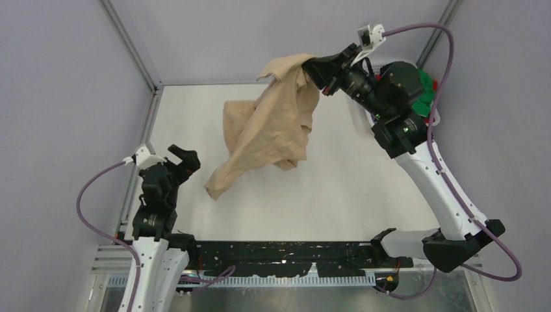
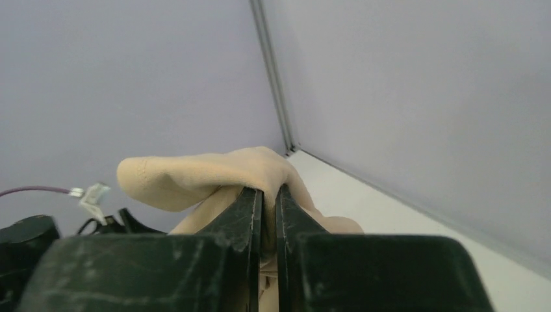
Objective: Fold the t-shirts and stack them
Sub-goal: Move the tshirt to the center of the board, then flatten out the tshirt
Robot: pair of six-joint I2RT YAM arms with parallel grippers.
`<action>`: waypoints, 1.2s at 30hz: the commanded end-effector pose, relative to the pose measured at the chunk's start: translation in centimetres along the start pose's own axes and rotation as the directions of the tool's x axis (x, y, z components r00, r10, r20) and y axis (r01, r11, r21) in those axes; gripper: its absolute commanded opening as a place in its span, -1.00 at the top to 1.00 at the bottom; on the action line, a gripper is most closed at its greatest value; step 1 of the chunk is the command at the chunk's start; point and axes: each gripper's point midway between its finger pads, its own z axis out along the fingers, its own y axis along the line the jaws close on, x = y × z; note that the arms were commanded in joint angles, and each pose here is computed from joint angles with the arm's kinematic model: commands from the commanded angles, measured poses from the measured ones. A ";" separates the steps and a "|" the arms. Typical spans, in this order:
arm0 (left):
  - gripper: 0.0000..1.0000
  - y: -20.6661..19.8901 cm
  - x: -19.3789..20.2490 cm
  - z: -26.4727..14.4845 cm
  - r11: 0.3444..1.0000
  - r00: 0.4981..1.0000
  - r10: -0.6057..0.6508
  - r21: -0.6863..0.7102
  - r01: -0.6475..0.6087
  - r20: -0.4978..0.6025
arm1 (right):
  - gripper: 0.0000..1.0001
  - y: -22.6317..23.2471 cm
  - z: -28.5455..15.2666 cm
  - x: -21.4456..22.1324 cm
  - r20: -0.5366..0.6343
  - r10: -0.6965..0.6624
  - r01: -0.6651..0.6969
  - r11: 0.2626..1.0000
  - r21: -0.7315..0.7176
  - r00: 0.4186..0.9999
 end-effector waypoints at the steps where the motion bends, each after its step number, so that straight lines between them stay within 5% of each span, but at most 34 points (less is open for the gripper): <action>1: -0.98 2.5 -1.0 -1.1 0.990 0.997 -0.047 -0.130 0.055 0.068 | 0.89 -6.0 -2.7 4.9 -0.015 0.001 0.003 0.954 0.298 1.000; 5: -0.98 4.0 0.2 -1.3 0.979 0.998 -0.044 -0.196 0.050 0.033 | 0.81 -14.2 -11.1 14.6 -0.204 0.050 0.106 0.721 0.685 0.978; 7: -0.98 4.4 1.4 -1.1 0.977 0.999 -0.041 -0.208 0.038 -0.013 | 0.55 -17.5 -15.4 18.6 -0.297 0.104 0.180 0.595 0.783 0.949; 11: -0.98 3.9 4.4 -0.5 0.985 0.987 -0.033 -0.174 0.006 -0.158 | -0.92 -21.3 -21.6 23.0 -0.343 0.289 0.194 0.441 0.876 0.894; 12: -0.98 3.6 5.2 -0.4 0.987 0.980 -0.028 -0.158 -0.004 -0.199 | -0.99 -21.9 -22.6 23.2 -0.326 0.310 0.186 0.406 0.895 0.893; 16: -0.98 2.4 8.4 -0.5 0.997 0.929 -0.010 -0.079 -0.020 -0.371 | -0.91 -22.2 -24.7 23.4 -0.316 0.315 0.201 0.346 0.916 0.895; 23: -0.98 2.6 14.3 -3.0 0.996 0.771 0.035 -0.044 -0.081 -0.636 | -0.91 -20.2 -27.4 26.1 -0.297 0.397 0.165 0.333 0.928 0.868; 30: -0.98 4.0 17.8 -6.1 0.980 0.648 0.087 -0.052 -0.192 -0.756 | -0.91 -17.5 -32.0 30.0 -0.328 0.533 0.200 0.285 0.937 0.780; 36: -0.77 4.9 20.4 -7.1 0.964 0.564 0.119 -0.041 -0.262 -0.817 | -0.91 -16.3 -32.6 31.7 -0.326 0.576 0.167 0.312 0.935 0.750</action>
